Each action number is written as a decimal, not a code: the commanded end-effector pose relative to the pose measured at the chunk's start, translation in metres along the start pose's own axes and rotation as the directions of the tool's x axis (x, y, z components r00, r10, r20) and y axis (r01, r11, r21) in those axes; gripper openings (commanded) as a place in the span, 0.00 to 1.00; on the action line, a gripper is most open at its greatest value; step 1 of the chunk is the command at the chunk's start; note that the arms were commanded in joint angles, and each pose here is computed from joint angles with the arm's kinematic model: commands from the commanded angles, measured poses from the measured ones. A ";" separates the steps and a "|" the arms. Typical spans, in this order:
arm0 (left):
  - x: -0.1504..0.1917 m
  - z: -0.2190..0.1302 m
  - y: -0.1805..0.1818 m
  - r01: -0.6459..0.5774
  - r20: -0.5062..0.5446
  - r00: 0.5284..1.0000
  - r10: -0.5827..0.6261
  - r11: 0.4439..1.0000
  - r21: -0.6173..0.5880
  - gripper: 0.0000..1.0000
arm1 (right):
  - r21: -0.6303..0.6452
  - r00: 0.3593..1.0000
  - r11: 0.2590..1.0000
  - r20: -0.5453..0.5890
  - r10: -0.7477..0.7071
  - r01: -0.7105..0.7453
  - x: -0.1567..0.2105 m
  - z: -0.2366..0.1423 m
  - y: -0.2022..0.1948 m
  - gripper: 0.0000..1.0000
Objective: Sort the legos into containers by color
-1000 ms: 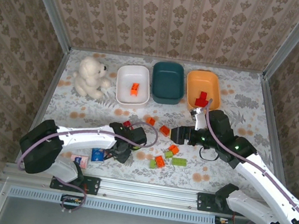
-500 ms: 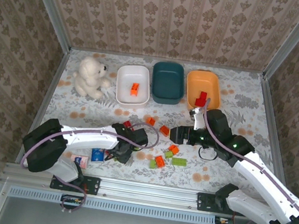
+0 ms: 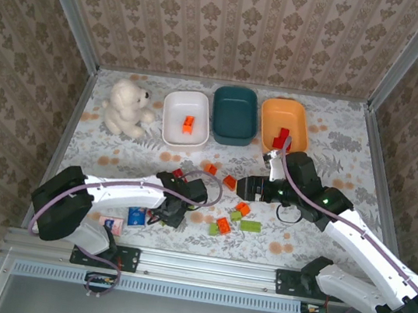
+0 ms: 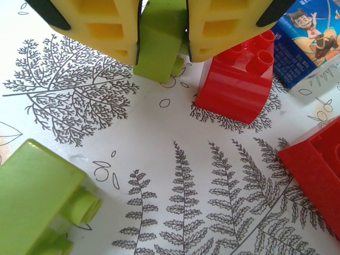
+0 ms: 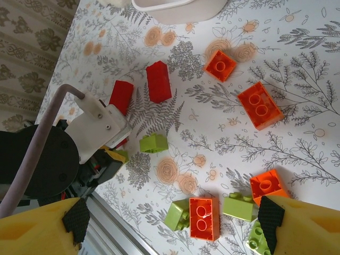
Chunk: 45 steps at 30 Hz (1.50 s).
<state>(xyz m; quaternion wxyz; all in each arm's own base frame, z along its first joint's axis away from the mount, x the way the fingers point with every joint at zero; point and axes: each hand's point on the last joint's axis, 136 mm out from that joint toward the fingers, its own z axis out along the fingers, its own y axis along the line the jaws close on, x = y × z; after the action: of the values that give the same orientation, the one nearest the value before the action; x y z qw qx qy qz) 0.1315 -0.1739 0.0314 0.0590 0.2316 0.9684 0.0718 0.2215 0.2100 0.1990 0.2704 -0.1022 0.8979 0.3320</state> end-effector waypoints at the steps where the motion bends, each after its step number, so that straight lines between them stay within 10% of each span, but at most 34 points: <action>1: -0.008 -0.008 -0.002 0.003 0.022 1.000 -0.003 1.000 -0.002 0.16 | 0.021 1.000 1.000 0.013 0.006 -0.006 -0.006 -0.004 -0.002 0.86; 16: -0.171 -0.103 0.028 0.174 0.273 0.933 -0.233 0.959 0.221 0.13 | 0.153 0.990 0.986 0.133 0.050 -0.071 -0.037 -0.033 -0.024 0.86; 29: -0.380 -0.078 0.016 0.143 0.424 0.867 -0.263 0.945 0.293 0.13 | 0.177 0.952 0.959 0.253 0.172 -0.220 -0.081 -0.050 -0.040 0.86; 45: -0.419 -0.016 0.002 0.214 0.360 0.858 -0.366 0.892 0.398 0.31 | 0.222 0.947 0.936 0.234 0.219 -0.272 -0.071 -0.056 -0.056 0.86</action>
<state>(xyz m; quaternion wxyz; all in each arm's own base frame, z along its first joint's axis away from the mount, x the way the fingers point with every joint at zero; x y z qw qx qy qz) 0.4989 -0.3584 0.0642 0.2293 0.1019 0.9580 -0.1385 0.2821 0.1379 0.2433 0.3345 0.0720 0.9008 0.2675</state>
